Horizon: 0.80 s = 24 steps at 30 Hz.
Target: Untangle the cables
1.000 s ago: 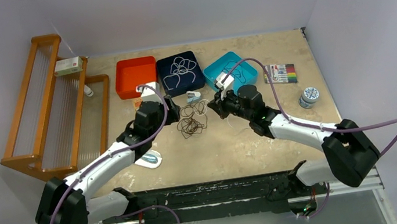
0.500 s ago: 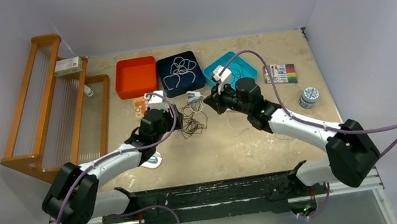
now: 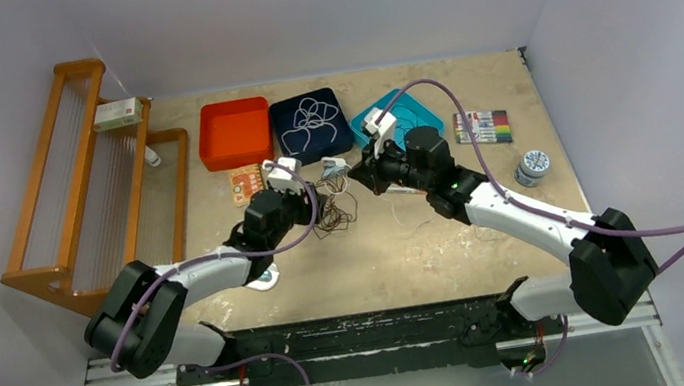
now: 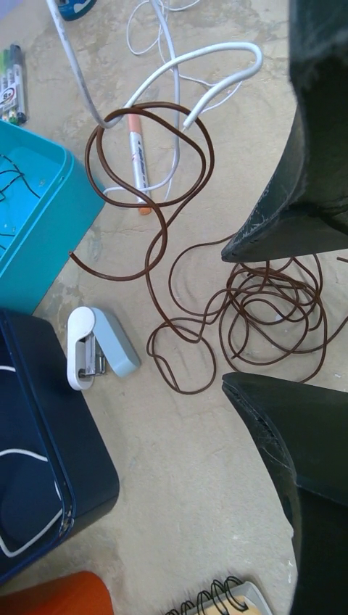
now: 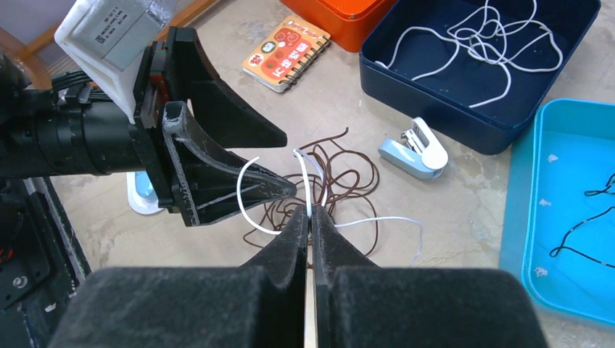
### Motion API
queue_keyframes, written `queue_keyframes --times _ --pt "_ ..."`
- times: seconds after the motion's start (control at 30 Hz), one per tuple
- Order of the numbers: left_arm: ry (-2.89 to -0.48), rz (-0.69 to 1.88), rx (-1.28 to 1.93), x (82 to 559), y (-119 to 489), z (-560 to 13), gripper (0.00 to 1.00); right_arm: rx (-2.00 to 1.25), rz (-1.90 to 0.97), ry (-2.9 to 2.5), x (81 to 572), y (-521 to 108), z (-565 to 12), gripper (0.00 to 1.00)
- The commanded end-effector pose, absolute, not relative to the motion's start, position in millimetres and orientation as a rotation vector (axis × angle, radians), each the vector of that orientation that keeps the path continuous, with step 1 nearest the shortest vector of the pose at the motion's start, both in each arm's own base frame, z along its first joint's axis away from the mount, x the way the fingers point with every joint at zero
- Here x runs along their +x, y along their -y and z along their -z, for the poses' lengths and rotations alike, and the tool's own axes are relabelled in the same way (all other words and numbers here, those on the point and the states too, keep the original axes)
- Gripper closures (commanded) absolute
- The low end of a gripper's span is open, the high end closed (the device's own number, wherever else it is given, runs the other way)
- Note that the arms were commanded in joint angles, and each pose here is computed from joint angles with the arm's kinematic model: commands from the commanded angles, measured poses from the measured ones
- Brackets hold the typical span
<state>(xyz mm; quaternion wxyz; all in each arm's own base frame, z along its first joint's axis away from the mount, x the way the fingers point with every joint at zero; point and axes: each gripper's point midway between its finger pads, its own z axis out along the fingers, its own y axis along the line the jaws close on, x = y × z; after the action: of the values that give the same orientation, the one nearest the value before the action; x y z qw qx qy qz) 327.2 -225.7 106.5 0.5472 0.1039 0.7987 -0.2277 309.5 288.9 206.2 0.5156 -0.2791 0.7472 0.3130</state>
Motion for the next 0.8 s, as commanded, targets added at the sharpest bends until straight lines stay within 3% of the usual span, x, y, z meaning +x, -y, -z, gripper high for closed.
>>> queue_keyframes --times 0.0,0.47,0.6,0.7,0.77 --pt "-1.777 0.589 0.301 339 242 -133 0.44 -0.671 -0.807 -1.713 310 -297 -242 1.0" --pt "-1.707 0.563 0.251 373 253 -138 0.53 -0.697 -0.848 -1.728 303 -302 -238 1.0" --pt "-1.716 0.559 0.219 381 253 -136 0.69 -0.691 -0.847 -1.725 303 -301 -238 1.0" --pt "-1.743 0.574 0.19 389 252 -133 1.0 -0.681 -0.84 -1.725 303 -299 -239 1.0" --pt "-1.753 0.581 0.171 389 251 -131 1.0 -0.667 -0.825 -1.727 305 -296 -240 1.0"
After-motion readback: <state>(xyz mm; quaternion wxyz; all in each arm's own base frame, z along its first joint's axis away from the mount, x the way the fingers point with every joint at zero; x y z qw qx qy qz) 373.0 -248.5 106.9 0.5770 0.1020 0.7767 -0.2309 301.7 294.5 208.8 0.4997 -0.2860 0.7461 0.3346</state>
